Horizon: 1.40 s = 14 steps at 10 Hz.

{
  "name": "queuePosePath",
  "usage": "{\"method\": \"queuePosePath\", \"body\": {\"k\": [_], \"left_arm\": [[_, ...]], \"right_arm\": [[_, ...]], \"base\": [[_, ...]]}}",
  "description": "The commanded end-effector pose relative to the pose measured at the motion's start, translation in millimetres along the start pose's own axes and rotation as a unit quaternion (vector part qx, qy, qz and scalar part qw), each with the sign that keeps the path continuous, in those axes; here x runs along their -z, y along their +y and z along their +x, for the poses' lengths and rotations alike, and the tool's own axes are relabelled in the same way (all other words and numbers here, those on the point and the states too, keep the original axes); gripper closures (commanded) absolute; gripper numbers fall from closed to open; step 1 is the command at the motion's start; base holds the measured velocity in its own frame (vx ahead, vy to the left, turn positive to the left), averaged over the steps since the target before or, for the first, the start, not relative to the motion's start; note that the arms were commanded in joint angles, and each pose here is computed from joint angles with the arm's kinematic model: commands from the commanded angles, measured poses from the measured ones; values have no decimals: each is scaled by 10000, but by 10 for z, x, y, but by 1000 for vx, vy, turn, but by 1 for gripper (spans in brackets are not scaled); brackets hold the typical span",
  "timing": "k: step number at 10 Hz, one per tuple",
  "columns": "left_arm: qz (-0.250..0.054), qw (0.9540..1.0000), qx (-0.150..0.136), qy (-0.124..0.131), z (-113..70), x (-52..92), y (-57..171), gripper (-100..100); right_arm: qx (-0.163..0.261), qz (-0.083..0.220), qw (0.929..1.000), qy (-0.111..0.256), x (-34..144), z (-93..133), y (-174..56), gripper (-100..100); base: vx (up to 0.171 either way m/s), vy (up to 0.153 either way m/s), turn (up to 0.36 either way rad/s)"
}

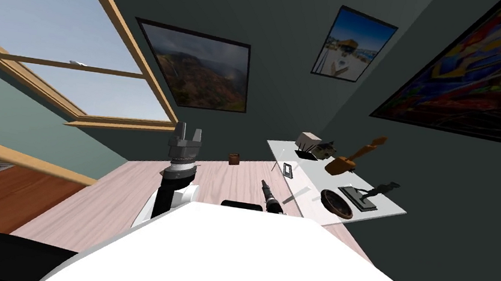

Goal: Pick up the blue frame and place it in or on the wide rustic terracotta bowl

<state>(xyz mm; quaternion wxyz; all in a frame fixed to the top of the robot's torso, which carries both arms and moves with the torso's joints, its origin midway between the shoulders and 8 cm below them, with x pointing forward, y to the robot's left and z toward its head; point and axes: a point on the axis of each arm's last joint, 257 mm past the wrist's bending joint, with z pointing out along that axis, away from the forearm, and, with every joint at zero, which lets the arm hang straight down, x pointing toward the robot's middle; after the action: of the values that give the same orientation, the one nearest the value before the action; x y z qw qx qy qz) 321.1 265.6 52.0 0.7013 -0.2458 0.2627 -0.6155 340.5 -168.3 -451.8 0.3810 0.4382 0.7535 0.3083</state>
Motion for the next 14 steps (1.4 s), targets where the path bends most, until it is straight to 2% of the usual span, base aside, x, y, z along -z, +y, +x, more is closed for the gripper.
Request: {"method": "queuePosePath", "body": {"k": [1, 2, 3, 4, 5, 7, 8, 9, 10, 11, 12, 13, 14], "left_arm": [[0, 10000, 0, 0, 0, 0, 0, 0], [0, 10000, 1, 0, 0, 0, 0, 0], [0, 10000, 0, 0, 0, 0, 0, 0], [0, 10000, 0, 0, 0, 0, 0, 0], [0, 10000, 0, 0, 0, 0, 0, 0], [0, 10000, 0, 0, 0, 0, 0, 0], [0, 10000, 0, 0, 0, 0, 0, 0], [0, 10000, 0, 0, 0, 0, 0, 0], [0, 10000, 0, 0, 0, 0, 0, 0], [0, 10000, 0, 0, 0, 0, 0, 0], [0, 10000, 0, 0, 0, 0, 0, 0], [0, 10000, 0, 0, 0, 0, 0, 0], [0, 10000, 0, 0, 0, 0, 0, 0]], "right_arm": [[291, 385, 9987, 149, -3, 175, -278, -100], [297, 518, 9981, 147, 4, 178, -369, -100], [587, 765, 9950, 263, 13, 301, -544, -100], [604, 973, 9930, 273, 37, 313, -704, -100], [914, 1182, 9879, 416, 63, 443, -894, -100], [933, 1415, 9848, 380, 97, 417, -1032, -100], [1252, 1665, 9769, 471, 140, 495, -1223, -100], [1281, 1836, 9735, 464, 178, 485, -1345, -100], [1609, 1977, 9653, 562, 213, 557, -1481, -100], [1638, 2176, 9607, 542, 264, 533, -1614, -100], [1644, 2233, 9594, 521, 276, 516, -1639, -100], [1995, 2452, 9469, 585, 342, 544, -1822, -100], [2018, 2604, 9426, 550, 386, 511, -1909, -100]], "base": [[-4, 10, 183], [-1, 6, 98], [2, 9, 157], [4, 5, 113], [8, 5, 161], [8, -2, 48], [10, -1, 172], [13, -10, 100], [22, -15, 168], [21, -14, 87], [9, -7, -12], [21, -13, 171], [23, -19, 104]]}}
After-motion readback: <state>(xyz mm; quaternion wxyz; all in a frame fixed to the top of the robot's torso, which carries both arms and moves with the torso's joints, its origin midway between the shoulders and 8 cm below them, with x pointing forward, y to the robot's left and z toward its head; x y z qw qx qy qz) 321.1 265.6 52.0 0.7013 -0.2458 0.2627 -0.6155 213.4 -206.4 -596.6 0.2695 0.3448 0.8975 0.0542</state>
